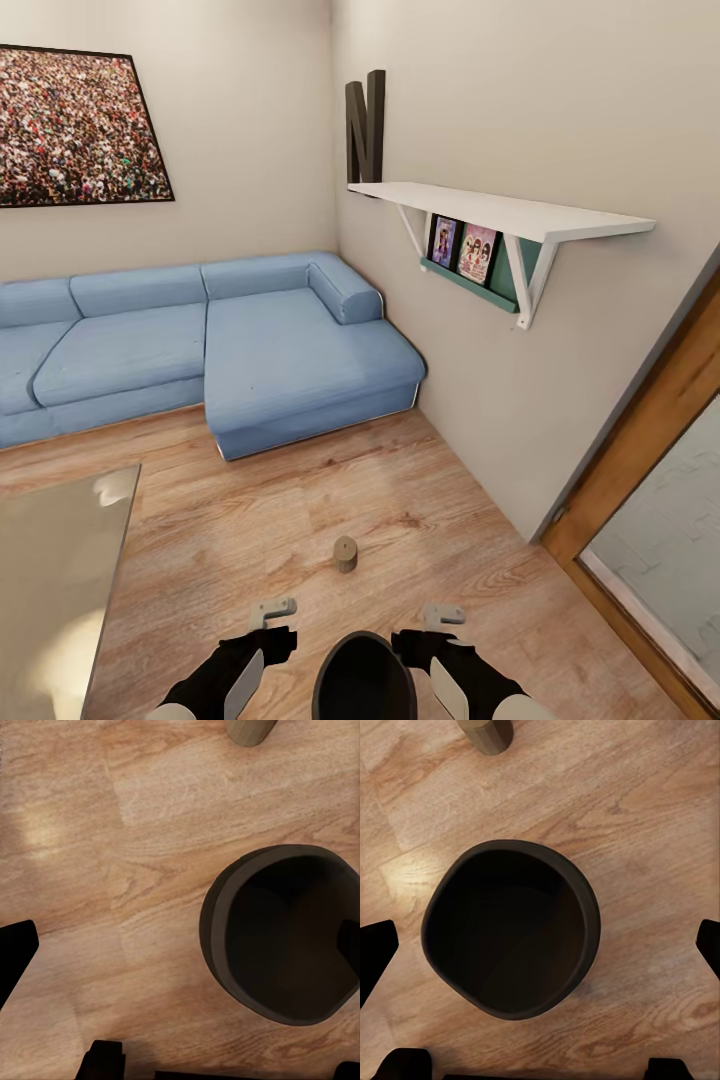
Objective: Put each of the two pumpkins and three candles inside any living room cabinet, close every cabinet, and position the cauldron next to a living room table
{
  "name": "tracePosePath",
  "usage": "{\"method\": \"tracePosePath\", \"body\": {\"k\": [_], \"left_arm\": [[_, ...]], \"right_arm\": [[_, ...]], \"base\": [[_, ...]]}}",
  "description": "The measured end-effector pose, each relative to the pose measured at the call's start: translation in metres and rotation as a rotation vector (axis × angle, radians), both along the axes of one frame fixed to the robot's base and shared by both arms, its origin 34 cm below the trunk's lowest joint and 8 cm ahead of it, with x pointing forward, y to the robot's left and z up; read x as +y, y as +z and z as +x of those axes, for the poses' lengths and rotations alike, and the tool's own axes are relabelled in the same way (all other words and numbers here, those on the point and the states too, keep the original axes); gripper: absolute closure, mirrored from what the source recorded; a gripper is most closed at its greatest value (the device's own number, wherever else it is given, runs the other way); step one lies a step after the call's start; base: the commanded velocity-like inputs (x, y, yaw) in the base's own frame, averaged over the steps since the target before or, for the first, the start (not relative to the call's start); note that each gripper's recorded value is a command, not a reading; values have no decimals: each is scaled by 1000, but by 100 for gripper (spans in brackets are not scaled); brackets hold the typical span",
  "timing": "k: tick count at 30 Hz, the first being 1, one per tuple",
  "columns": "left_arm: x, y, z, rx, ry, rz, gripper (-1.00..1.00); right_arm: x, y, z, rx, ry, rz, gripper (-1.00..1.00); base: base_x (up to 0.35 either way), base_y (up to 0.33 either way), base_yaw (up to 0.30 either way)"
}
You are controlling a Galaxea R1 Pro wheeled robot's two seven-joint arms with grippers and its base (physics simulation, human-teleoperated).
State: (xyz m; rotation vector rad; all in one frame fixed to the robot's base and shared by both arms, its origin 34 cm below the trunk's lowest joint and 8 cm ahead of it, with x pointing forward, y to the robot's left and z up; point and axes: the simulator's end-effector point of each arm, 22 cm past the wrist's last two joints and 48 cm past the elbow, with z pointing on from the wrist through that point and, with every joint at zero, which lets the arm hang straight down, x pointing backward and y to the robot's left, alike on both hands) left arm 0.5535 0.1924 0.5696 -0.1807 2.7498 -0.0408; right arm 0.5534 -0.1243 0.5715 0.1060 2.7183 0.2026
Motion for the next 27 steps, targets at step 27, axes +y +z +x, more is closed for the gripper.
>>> {"method": "tracePosePath", "body": {"k": [27], "left_arm": [[-8, -34, 1, -2, -4, -7, -100]], "right_arm": [[-20, -51, -29, 75, -9, -92, -100]], "base": [[0, 0, 0]]}}
